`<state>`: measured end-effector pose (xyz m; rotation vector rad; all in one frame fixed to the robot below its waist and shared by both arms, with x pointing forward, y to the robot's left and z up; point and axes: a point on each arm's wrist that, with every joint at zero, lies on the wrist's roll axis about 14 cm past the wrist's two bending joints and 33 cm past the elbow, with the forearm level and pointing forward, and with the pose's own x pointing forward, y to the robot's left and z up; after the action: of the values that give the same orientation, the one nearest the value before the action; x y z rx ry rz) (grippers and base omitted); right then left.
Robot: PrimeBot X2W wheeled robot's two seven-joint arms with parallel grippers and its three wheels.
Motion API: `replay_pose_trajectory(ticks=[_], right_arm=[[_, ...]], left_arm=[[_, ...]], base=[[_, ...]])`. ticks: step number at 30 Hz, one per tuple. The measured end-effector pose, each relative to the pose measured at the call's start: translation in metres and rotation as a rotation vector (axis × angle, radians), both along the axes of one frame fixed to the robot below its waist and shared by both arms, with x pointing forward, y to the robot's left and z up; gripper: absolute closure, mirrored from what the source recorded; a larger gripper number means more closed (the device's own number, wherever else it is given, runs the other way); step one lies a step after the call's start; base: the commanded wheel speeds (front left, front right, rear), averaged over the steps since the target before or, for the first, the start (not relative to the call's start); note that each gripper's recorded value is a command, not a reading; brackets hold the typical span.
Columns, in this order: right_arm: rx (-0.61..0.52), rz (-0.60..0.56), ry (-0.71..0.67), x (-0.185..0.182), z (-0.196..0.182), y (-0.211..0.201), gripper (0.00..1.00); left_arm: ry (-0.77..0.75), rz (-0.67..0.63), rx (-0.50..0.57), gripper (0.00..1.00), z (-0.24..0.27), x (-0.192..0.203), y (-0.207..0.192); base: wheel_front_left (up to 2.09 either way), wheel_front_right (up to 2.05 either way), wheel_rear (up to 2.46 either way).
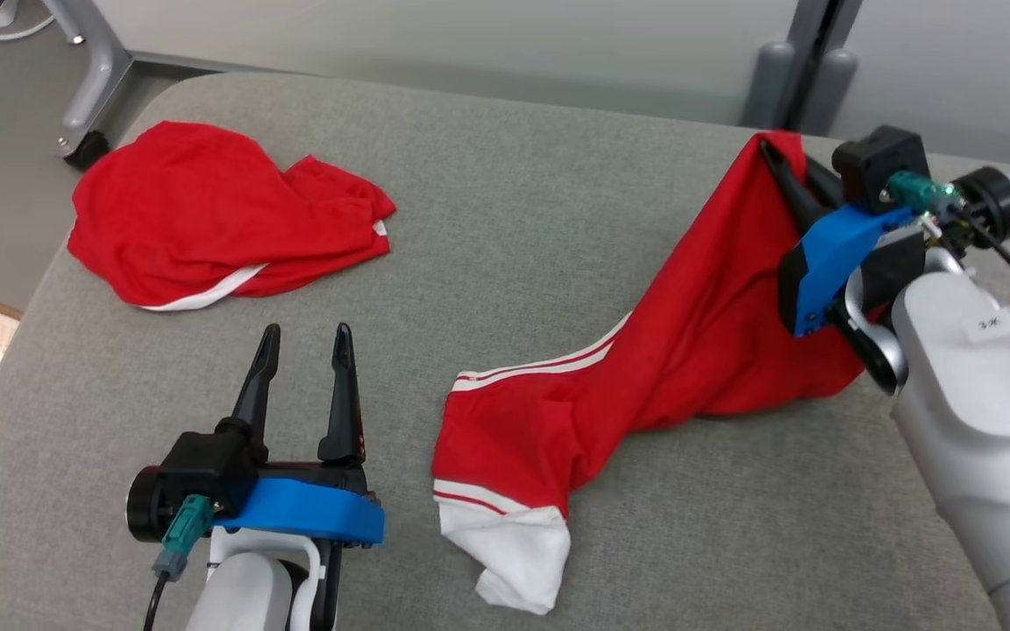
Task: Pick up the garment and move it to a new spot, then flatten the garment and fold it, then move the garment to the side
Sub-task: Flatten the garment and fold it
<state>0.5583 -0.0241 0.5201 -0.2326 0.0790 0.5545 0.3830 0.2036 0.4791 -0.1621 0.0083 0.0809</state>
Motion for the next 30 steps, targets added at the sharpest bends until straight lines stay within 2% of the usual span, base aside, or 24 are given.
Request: replay_pose_trajectory(ticks=[8,12,13,14,21,25,30], right_arm=[[-0.041,0.004,0.036,0.046,-0.017,0.018,1.0],[-0.044,0.006,0.072,0.055,-0.036,0.025,0.98],[-0.043,0.007,0.086,0.055,-0.043,0.027,0.09],[-0.041,0.009,0.098,0.054,-0.048,0.029,0.0],[-0.01,-0.018,0.06,0.051,-0.043,0.012,0.0],[0.028,-0.077,0.03,0.047,-0.032,-0.018,0.0],[0.05,-0.14,0.014,0.025,-0.032,-0.059,0.0]], left_arm=[[0.036,0.026,-0.011,0.0,-0.011,0.005,0.005],[0.056,0.032,-0.016,0.0,-0.017,0.008,0.006],[0.059,0.033,-0.016,0.0,-0.018,0.009,0.006],[0.062,0.034,-0.015,0.0,-0.019,0.01,0.006],[0.059,0.018,-0.014,0.0,-0.019,0.015,0.0],[0.036,0.013,0.0,0.0,-0.012,0.017,0.0],[0.033,0.008,0.004,0.0,-0.012,0.011,-0.002]], base=[[0.0,0.0,0.0],[0.0,0.0,0.0],[0.0,0.0,0.0],[0.0,0.0,0.0],[0.0,0.0,0.0],[0.0,0.0,0.0],[0.0,0.0,0.0]])
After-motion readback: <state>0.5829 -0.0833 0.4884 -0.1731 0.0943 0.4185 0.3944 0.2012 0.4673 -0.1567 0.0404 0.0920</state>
